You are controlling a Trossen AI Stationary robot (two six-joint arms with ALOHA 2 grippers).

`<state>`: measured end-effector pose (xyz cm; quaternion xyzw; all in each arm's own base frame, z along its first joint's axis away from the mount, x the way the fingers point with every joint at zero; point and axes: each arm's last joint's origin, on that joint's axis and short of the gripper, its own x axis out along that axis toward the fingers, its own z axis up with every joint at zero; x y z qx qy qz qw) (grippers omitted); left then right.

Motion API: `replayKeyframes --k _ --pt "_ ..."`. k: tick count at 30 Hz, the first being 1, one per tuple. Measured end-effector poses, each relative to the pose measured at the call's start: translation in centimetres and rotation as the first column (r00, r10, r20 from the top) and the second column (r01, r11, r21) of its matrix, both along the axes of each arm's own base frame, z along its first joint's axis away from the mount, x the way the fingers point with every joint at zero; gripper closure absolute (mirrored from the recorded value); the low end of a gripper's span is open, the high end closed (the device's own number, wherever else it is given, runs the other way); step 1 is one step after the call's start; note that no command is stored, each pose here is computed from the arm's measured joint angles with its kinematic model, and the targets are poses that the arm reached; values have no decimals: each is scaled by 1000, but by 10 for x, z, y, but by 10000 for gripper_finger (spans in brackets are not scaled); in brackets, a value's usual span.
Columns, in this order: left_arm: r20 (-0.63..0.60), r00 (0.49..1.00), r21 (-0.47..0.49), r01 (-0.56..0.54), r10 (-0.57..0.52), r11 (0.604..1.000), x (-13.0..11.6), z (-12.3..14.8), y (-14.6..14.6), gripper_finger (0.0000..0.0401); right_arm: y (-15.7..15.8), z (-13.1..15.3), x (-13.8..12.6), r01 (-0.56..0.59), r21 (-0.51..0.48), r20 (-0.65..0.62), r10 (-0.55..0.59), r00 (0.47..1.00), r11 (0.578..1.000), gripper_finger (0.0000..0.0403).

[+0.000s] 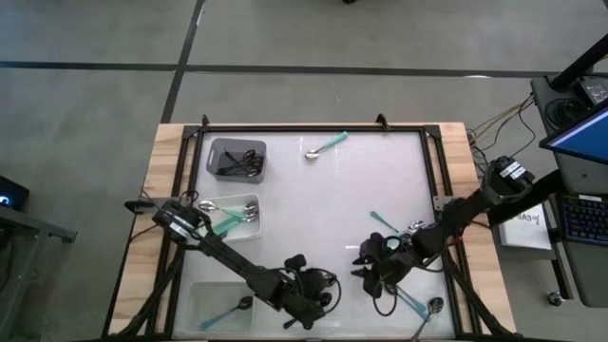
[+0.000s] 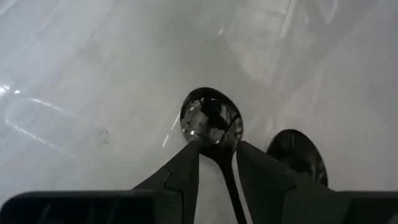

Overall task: Sort silverware by color (type)
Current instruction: Put the black spoon into the black bin

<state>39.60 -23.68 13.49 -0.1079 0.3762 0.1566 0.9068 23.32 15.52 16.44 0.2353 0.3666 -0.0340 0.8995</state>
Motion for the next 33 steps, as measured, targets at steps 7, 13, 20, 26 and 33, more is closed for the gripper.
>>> replayKeyframes --k 7,13,20,26,33 --pt "-8 1000 -12 -27 27 1000 -1 -6 -1 310 8 0 -5 -20 12 -2 20 1000 1000 257" --pt "-34 999 -28 -36 35 999 -6 -8 -5 310 10 0 -7 -23 3 5 23 1000 1000 257" --pt "-83 995 -27 -66 64 997 -11 -12 -3 312 11 0 -8 -23 -7 10 23 1000 1000 257" --pt "-97 994 -19 -42 40 999 -8 -12 2 368 11 0 -8 -29 -15 11 29 1000 999 257" --pt "-140 989 -53 -44 36 998 -1 -13 18 397 11 0 -8 -49 -38 13 50 999 998 257"
